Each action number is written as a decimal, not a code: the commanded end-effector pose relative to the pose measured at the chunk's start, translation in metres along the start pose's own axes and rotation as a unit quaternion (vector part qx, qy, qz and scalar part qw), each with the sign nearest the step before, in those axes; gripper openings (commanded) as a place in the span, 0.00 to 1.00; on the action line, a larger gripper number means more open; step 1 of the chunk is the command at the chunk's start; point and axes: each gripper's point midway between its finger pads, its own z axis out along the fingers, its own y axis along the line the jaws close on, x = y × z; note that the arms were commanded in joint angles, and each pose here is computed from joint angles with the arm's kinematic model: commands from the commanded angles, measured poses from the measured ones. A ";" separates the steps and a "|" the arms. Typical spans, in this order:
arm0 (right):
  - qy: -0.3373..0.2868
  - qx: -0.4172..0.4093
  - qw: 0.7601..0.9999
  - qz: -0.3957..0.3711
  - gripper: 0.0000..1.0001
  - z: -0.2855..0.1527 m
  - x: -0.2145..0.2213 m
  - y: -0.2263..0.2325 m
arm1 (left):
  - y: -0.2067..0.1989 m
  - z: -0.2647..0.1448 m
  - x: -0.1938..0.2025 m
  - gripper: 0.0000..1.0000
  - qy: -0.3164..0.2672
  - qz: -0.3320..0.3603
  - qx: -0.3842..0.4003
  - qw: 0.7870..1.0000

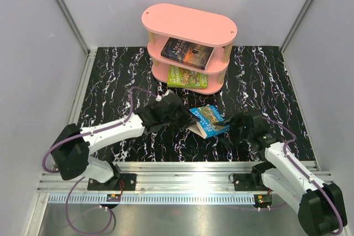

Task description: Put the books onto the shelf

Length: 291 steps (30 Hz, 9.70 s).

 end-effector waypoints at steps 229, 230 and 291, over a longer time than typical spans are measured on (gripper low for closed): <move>-0.439 -0.136 0.875 -0.152 0.65 -0.284 -0.099 0.024 | 0.022 0.067 -0.348 0.00 -0.229 0.046 -0.108 0.966; -0.439 -0.134 0.877 -0.141 0.65 -0.284 -0.100 0.022 | 0.019 0.069 -0.349 0.00 -0.232 0.044 -0.107 0.966; -0.354 -0.238 0.867 -0.259 0.99 -0.280 -0.077 0.054 | 0.034 -0.241 -0.256 0.85 -0.413 0.221 -0.121 0.875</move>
